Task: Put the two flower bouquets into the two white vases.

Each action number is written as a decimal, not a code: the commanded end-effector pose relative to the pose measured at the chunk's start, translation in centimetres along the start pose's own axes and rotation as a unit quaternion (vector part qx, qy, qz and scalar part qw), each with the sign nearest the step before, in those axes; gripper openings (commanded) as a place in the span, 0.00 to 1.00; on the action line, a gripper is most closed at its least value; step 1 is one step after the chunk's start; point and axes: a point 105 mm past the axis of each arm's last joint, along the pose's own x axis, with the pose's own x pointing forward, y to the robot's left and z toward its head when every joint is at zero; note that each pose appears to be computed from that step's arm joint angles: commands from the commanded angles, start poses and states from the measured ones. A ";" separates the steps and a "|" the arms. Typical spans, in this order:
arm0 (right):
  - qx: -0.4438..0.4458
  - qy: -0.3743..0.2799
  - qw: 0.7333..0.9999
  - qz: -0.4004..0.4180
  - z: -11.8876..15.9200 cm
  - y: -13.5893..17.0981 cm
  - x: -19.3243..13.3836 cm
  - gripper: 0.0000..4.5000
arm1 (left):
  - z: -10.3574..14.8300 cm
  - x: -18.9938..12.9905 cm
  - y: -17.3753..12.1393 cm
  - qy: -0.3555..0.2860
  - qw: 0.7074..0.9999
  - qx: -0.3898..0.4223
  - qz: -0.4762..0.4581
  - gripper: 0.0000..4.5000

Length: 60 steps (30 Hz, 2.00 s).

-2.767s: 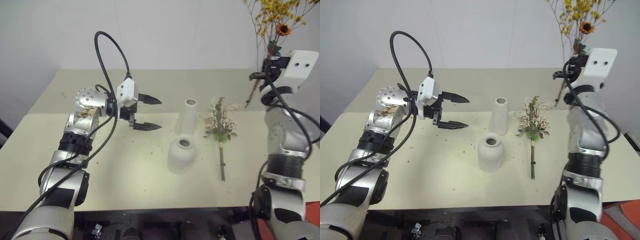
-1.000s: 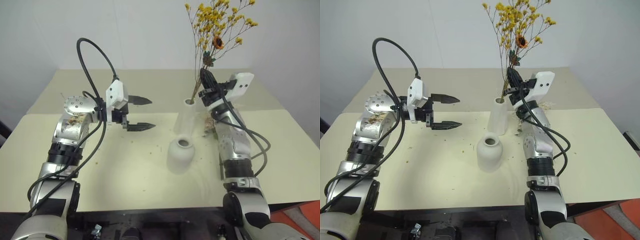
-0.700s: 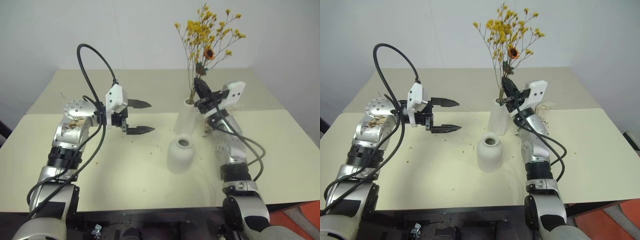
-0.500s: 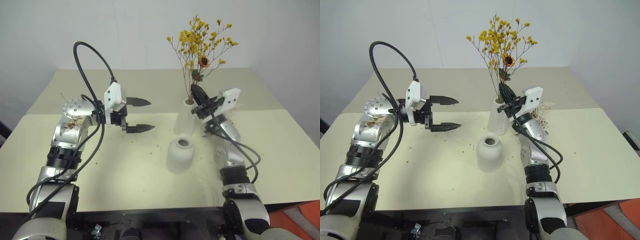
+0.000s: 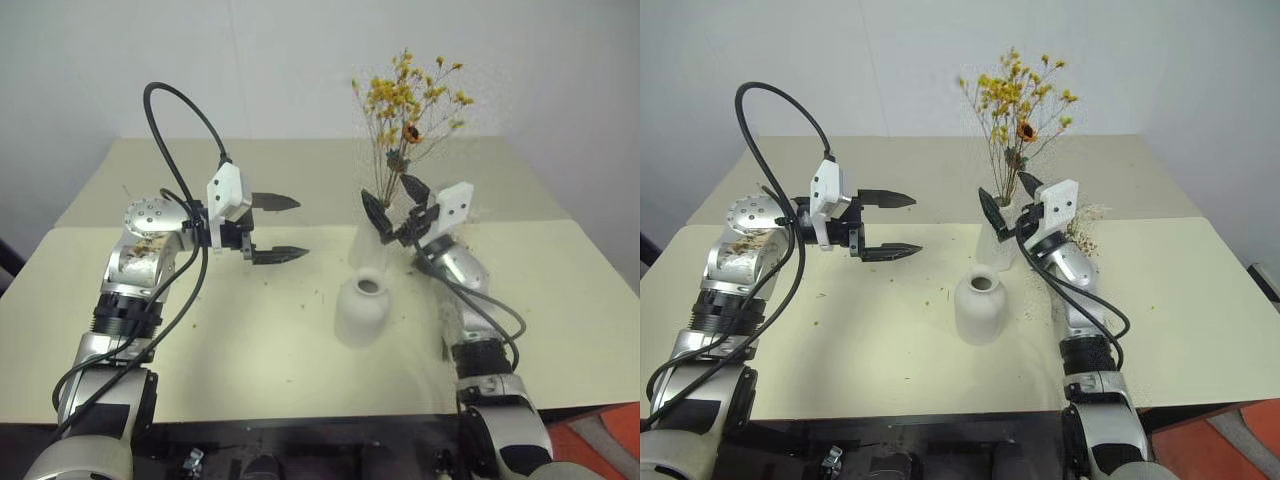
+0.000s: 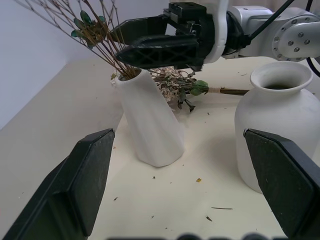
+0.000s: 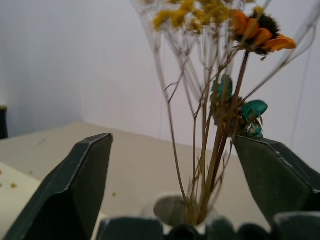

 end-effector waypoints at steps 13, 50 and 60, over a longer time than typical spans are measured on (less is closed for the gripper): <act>-0.089 0.008 0.994 0.057 4.7 -0.5 -3.3 0.98 | 0.7 -0.3 0.4 -0.017 0.999 0.023 0.016 1.00; 0.133 0.527 0.834 -0.091 -5.7 -5.9 -12.2 0.71 | -0.4 0.5 -1.5 -0.002 1.000 0.006 0.009 1.00; 0.137 0.540 0.825 -0.096 -6.2 -6.1 -12.2 0.05 | -0.6 0.1 -1.6 0.002 1.000 0.003 0.016 1.00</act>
